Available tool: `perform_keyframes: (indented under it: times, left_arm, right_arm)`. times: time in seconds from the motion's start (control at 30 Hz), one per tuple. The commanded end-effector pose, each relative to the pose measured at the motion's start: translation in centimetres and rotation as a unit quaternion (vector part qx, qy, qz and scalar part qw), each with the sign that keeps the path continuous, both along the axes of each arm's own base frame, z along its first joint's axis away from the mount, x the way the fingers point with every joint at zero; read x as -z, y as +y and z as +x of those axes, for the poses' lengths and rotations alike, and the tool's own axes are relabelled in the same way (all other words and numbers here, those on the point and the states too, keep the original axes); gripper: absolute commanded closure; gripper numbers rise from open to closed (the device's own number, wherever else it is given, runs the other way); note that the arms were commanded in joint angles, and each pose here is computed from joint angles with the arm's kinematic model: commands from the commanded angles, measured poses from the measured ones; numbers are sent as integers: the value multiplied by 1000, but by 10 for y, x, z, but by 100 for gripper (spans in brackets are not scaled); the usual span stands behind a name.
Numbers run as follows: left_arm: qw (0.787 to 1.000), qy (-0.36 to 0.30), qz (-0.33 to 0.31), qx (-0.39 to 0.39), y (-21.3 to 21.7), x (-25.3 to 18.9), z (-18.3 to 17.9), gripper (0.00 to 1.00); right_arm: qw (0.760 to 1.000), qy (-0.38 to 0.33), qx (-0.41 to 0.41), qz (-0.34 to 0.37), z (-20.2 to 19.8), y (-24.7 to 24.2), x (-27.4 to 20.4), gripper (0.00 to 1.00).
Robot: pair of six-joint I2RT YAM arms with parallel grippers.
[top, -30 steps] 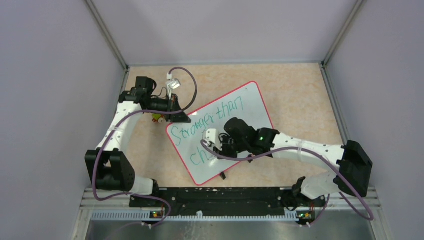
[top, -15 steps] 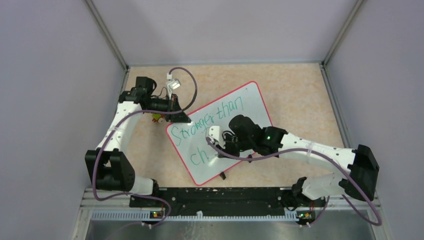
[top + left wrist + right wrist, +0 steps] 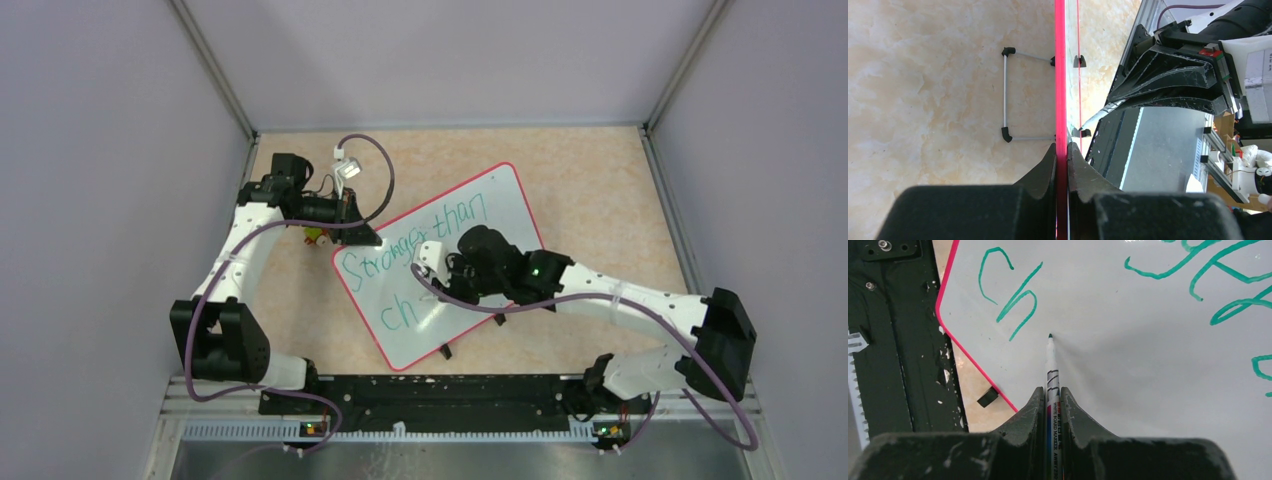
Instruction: Write a sentence on the whiteboard
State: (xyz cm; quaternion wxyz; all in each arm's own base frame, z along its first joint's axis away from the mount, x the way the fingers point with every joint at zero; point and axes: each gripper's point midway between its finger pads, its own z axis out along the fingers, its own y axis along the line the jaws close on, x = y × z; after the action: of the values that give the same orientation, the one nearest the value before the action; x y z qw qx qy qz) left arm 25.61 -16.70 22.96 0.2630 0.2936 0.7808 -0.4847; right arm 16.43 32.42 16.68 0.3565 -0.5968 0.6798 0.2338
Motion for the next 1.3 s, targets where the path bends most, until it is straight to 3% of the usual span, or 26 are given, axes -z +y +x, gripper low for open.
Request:
perform_keyframes:
  times: [0.0, 0.47, 1.27]
  left_arm:
    - [997, -77, 10, 15, -2, -14, 8, 100]
    - [997, -79, 11, 15, -2, -14, 8, 100]
    - [997, -77, 13, 15, -2, -12, 8, 100]
  right_arm:
    - [999, -30, 26, 34, 20, 15, -27, 100]
    - [1000, -11, -4, 26, 11, 26, -14, 100]
    - [1000, 0, -7, -10, -2, 0, 12, 100]
